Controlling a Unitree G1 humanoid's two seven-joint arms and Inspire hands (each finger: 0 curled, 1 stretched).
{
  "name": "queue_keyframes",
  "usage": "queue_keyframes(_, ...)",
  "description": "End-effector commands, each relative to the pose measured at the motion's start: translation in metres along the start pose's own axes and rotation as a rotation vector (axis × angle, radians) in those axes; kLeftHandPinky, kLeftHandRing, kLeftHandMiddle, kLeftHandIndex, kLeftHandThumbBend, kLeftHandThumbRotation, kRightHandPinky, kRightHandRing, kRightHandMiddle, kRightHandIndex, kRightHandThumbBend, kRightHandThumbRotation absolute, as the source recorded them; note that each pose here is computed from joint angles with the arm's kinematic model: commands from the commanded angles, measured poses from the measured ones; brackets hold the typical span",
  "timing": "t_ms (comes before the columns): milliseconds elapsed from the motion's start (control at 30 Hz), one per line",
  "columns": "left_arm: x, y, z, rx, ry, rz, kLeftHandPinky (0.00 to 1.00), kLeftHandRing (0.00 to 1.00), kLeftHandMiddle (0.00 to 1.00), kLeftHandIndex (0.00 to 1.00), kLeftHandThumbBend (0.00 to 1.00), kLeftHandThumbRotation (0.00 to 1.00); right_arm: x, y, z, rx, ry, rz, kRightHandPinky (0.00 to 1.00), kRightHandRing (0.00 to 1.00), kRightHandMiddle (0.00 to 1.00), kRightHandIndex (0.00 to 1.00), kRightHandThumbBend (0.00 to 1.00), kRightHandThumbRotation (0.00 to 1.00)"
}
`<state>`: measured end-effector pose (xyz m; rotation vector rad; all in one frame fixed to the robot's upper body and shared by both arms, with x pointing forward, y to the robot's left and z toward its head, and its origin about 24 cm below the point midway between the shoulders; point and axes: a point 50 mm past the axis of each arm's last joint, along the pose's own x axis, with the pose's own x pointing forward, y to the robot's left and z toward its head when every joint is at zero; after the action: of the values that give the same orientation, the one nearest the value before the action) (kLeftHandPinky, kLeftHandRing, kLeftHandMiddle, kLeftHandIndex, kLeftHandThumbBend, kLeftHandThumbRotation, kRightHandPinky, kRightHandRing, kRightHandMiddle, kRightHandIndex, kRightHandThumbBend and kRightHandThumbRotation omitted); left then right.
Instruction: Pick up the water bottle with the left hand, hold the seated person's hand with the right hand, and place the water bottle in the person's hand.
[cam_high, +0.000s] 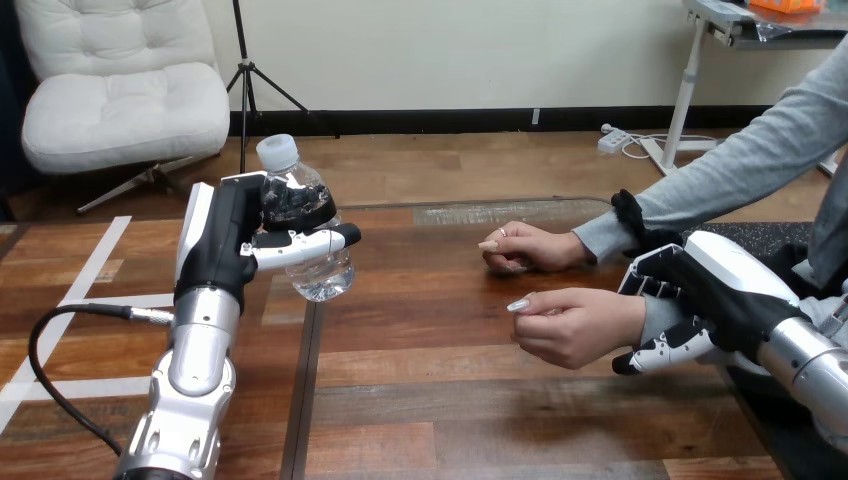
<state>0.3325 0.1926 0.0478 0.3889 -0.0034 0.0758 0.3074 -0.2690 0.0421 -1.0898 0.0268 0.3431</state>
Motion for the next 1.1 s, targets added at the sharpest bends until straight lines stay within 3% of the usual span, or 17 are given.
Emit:
queue_keyframes(0,0.0113,0.0138,0.031,0.008,-0.117,0.045,0.28,0.35,0.39,0.38,0.75,0.0,0.0054,-0.0139,0.0086,-0.002,-0.043,-0.068,0.38,0.41,0.44,0.45,0.82,0.0)
queue_keyframes(433,0.0117,0.0136,0.0315,0.011,-0.116,0.045,0.25,0.32,0.37,0.38,0.75,0.0,0.0059,-0.0138,0.008,-0.008,-0.037,-0.065,0.39,0.41,0.45,0.45,0.81,0.0)
queue_keyframes(1067,0.0123,0.0129,0.0315,0.011,-0.124,0.045,0.28,0.35,0.38,0.38,0.75,0.0,0.0057,-0.0153,0.0088,-0.008,-0.051,-0.063,0.38,0.41,0.45,0.45,0.81,0.0)
